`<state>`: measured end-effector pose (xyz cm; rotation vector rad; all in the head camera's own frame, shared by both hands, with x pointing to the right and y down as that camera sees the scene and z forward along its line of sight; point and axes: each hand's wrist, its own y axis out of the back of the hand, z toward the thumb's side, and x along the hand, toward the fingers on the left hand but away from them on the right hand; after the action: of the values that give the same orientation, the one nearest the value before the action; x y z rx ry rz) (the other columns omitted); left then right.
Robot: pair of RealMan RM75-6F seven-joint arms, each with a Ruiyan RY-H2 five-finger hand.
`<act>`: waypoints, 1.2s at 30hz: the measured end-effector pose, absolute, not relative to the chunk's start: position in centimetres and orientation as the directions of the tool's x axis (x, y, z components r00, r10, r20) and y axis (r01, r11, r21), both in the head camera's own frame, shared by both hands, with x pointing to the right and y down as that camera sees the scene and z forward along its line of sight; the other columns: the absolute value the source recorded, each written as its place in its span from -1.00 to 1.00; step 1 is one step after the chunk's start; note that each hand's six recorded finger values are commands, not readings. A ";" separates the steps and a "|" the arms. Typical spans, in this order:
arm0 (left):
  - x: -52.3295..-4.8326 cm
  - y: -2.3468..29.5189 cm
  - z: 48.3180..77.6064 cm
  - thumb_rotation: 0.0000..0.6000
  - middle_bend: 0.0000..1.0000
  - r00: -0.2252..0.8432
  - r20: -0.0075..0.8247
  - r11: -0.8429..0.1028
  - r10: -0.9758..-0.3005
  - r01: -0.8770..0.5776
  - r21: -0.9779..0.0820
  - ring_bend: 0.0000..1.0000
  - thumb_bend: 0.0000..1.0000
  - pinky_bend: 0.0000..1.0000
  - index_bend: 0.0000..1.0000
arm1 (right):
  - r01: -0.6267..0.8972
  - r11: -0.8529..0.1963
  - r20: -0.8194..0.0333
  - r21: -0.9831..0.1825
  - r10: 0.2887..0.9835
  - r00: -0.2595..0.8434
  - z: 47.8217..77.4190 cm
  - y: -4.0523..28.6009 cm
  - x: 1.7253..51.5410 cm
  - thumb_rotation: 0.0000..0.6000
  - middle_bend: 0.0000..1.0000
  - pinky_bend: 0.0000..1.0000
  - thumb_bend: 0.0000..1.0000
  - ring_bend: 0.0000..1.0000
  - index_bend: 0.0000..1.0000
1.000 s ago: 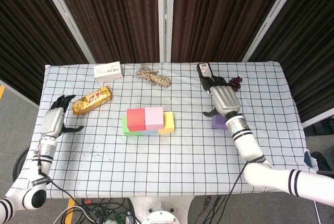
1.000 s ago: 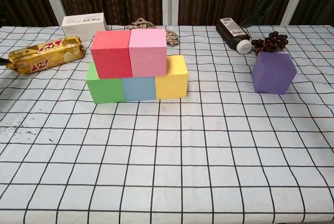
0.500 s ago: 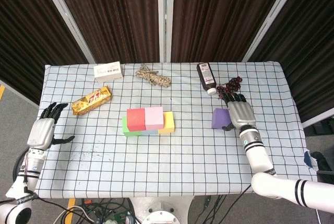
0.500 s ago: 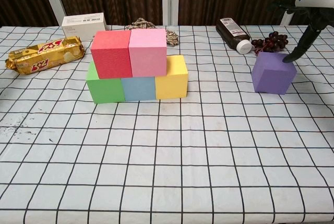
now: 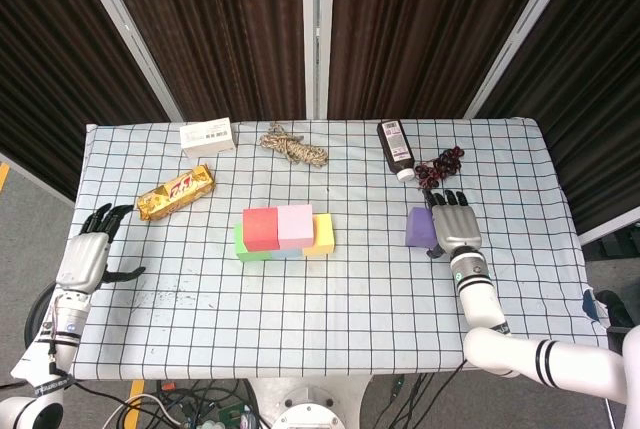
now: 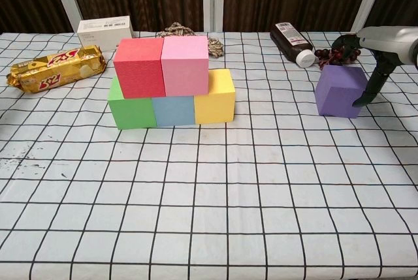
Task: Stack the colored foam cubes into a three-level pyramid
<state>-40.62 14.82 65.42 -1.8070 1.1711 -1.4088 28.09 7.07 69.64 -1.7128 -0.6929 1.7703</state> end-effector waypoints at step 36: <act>-42.8 15.6 62.0 1.00 -0.81 0.086 0.425 -0.426 -0.901 -0.356 -0.831 -1.00 -1.00 -0.79 -0.80 | 0.031 -0.470 -0.426 -0.882 0.824 0.375 53.6 -0.3 12.6 1.00 -0.19 -1.00 -0.79 -0.82 -1.00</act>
<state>-42.78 15.64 61.97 -1.8380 1.2359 -1.3326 12.61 -0.26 53.62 -1.7935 -0.7489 1.1854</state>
